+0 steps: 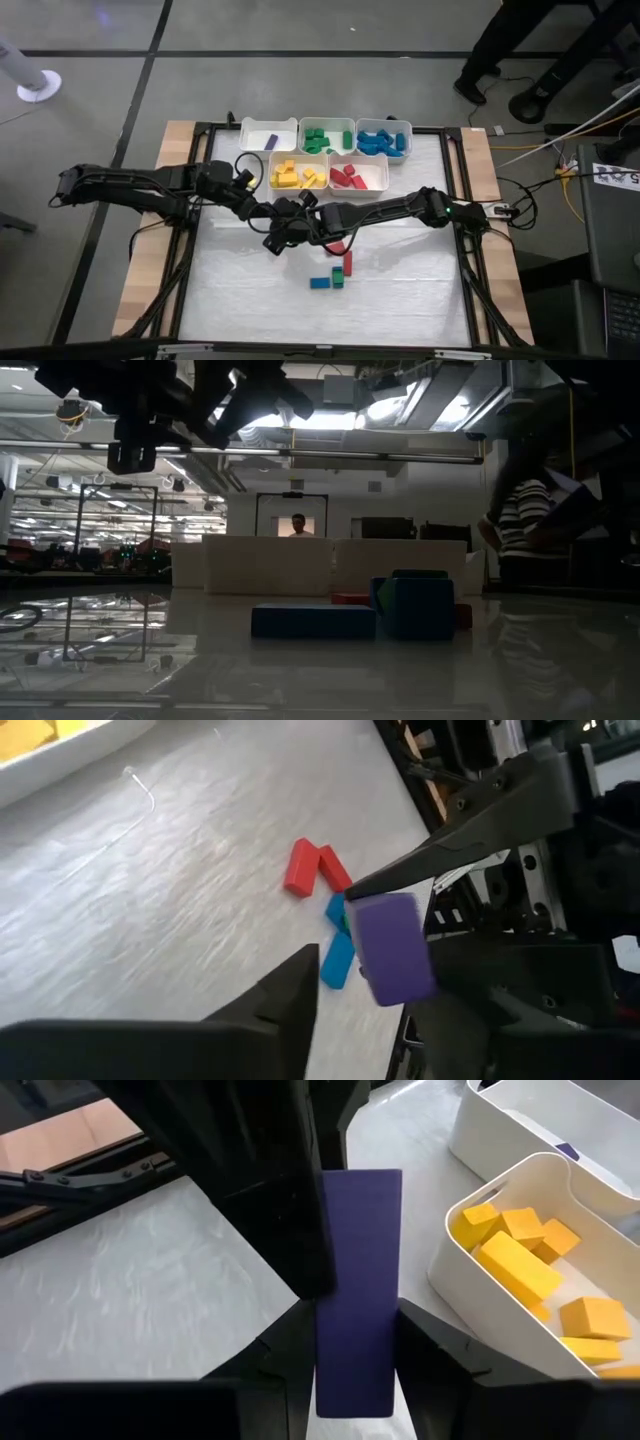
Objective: Sort blocks
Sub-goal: Put the violet block into the top left bin
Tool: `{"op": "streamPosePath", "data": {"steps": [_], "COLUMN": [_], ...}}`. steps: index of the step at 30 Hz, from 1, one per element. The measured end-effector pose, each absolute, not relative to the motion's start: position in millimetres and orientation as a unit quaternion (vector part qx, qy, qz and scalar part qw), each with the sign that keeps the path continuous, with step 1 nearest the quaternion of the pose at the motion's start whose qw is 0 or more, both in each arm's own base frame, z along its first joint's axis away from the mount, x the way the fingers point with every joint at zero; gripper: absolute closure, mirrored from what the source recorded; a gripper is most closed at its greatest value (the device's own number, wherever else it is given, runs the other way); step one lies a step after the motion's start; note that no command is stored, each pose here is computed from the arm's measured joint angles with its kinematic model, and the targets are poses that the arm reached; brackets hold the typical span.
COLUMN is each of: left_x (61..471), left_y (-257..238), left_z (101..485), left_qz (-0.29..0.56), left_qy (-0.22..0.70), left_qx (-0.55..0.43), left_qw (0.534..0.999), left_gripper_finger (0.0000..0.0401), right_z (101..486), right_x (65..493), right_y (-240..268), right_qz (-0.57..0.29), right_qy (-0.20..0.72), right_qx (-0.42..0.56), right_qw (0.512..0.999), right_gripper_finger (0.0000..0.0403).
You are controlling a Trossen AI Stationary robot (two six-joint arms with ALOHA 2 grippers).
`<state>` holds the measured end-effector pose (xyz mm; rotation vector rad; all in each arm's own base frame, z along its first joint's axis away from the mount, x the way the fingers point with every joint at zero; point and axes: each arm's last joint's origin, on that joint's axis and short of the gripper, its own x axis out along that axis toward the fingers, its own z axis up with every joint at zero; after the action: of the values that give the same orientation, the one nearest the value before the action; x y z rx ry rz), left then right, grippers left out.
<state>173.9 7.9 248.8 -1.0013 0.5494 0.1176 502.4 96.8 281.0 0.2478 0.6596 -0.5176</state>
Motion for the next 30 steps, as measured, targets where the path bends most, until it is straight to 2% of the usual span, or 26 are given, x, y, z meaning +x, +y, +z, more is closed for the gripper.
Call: {"op": "streamPosePath", "data": {"steps": [5,12,24,30], "left_x": [174.1,176.2,176.4,176.0], "left_y": [8.0,8.5,8.5,8.5], "left_z": [249.1,252.5,252.6,251.8], "left_qz": [0.054,0.047,0.046,0.048], "left_qy": [0.258,0.238,0.237,0.24], "left_qx": [-0.469,-0.463,-0.462,-0.459], "left_qw": [0.843,0.853,0.854,0.854], "left_gripper_finger": [0.0312,0.036,0.0359,0.036], "right_z": [281.0,281.4,281.3,281.7], "right_x": [502.4,501.2,501.1,501.8], "right_y": [96.7,96.7,96.6,97.2], "right_qz": [-0.251,-0.255,-0.251,-0.244], "right_qy": [0.32,0.321,0.324,0.324], "right_qx": [0.12,0.116,0.118,0.123], "right_qw": [0.906,0.905,0.904,0.906], "right_gripper_finger": [0.0279,0.0279,0.0276,0.0223]}}
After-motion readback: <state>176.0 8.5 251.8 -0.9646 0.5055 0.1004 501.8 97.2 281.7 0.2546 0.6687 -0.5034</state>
